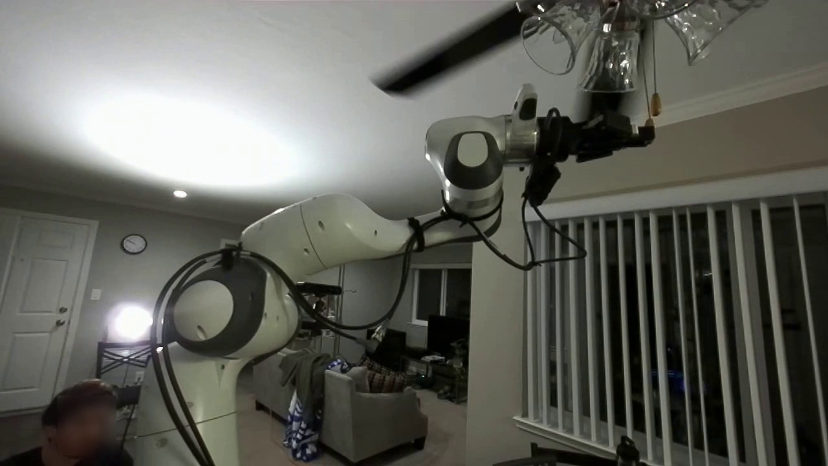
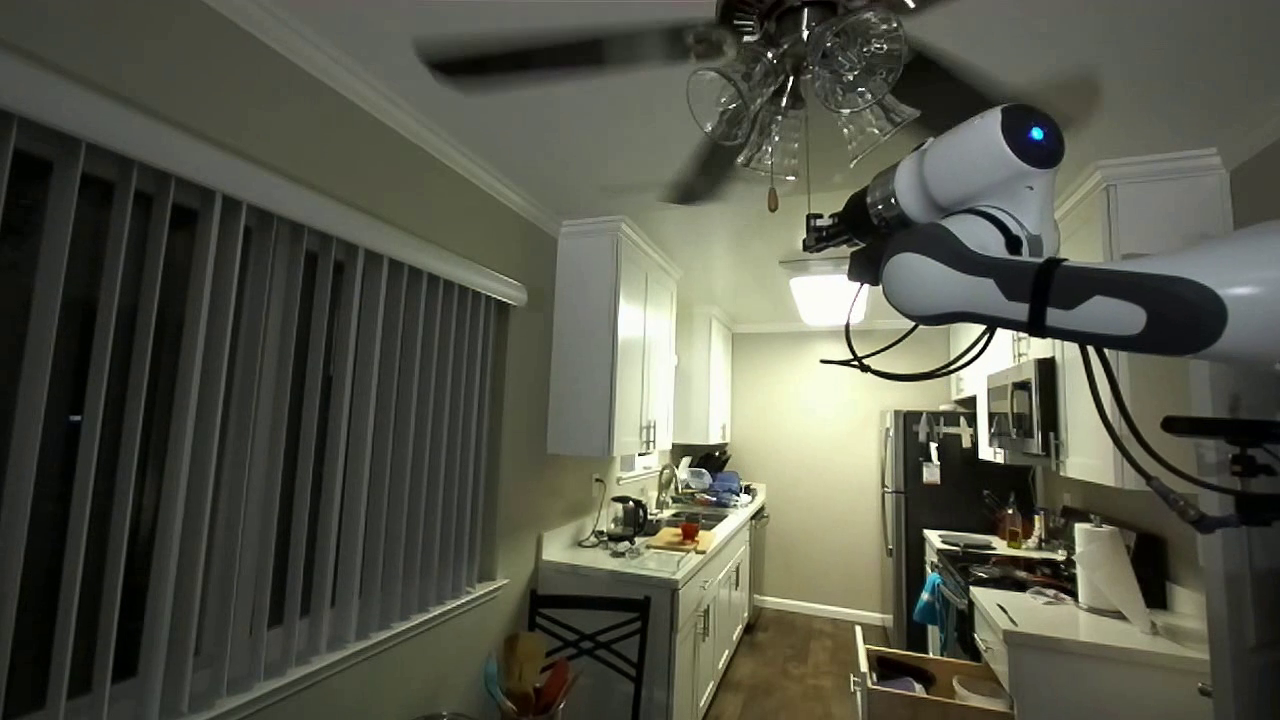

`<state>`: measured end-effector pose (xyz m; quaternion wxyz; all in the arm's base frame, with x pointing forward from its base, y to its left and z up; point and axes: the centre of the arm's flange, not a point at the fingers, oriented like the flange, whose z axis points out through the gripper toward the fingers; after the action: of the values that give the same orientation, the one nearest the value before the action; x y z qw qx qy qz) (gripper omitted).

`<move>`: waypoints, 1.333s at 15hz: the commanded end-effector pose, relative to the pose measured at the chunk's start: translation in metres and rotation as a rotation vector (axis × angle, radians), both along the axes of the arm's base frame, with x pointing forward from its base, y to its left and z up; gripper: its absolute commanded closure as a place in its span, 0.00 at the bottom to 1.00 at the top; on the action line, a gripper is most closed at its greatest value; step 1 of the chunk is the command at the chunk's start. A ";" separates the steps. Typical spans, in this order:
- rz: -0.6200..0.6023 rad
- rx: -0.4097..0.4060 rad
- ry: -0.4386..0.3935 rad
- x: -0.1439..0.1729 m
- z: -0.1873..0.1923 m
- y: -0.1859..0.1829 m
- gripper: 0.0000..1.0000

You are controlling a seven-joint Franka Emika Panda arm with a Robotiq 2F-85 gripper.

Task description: Turn off the chandelier.

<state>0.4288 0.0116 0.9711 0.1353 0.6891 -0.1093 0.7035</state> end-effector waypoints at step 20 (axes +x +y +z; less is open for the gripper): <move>0.032 0.026 0.022 0.016 -0.010 0.000 0.00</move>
<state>0.4450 0.0064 0.9603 0.1090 0.6988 -0.1098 0.6984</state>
